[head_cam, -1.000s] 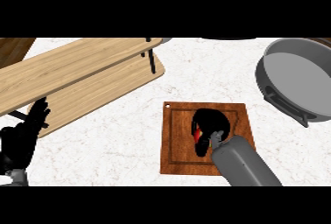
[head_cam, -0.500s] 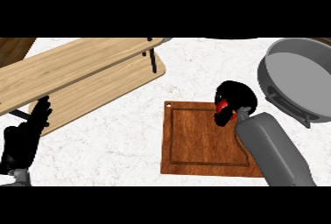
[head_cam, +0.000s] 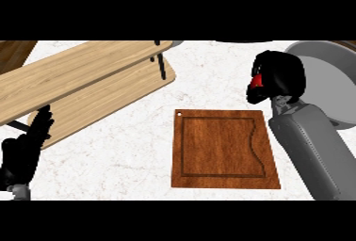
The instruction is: Pick the tomato from the cutting board and place it in the pot
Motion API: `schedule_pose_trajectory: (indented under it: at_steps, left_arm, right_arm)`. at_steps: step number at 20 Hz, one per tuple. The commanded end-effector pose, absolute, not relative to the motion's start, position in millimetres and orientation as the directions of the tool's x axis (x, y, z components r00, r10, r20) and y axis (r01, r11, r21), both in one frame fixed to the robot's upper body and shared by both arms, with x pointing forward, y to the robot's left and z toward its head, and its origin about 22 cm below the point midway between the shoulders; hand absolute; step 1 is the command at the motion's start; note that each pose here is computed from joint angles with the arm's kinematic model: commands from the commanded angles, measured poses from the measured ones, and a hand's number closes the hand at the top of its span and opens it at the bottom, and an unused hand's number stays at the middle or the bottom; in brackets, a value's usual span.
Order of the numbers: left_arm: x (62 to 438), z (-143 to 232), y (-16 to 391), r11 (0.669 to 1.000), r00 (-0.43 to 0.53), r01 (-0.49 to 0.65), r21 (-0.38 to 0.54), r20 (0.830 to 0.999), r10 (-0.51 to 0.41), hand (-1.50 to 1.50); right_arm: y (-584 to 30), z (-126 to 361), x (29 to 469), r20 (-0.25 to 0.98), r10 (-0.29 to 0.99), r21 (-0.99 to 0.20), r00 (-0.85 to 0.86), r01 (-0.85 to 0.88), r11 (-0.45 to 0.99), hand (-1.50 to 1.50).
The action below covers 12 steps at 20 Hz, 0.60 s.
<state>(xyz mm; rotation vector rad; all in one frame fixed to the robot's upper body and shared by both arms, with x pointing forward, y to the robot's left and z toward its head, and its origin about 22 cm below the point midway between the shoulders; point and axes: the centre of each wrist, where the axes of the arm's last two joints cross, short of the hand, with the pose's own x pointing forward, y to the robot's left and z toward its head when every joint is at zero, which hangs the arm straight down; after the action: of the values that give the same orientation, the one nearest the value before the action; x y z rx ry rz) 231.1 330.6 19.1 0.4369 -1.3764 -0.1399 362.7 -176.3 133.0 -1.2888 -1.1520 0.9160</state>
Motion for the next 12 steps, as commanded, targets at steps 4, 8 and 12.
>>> schedule_pose_trajectory:
  at_steps: [4,8,12]
  left_arm:
    - [222,7,334,0.912,0.204,-0.149,0.382,0.914,-0.350,0.00]
    - [235,32,322,0.914,0.198,-0.149,0.377,0.917,-0.346,0.00]
    - [244,20,340,0.907,0.178,-0.156,0.392,0.914,-0.364,0.00]
  right_arm:
    - [-199,184,353,0.327,0.913,-0.895,0.242,0.390,0.217,1.50]
    - [-220,201,355,0.363,0.898,-0.877,0.251,0.419,0.237,1.50]
    - [-245,210,357,0.396,0.889,-0.842,0.230,0.476,0.252,1.50]
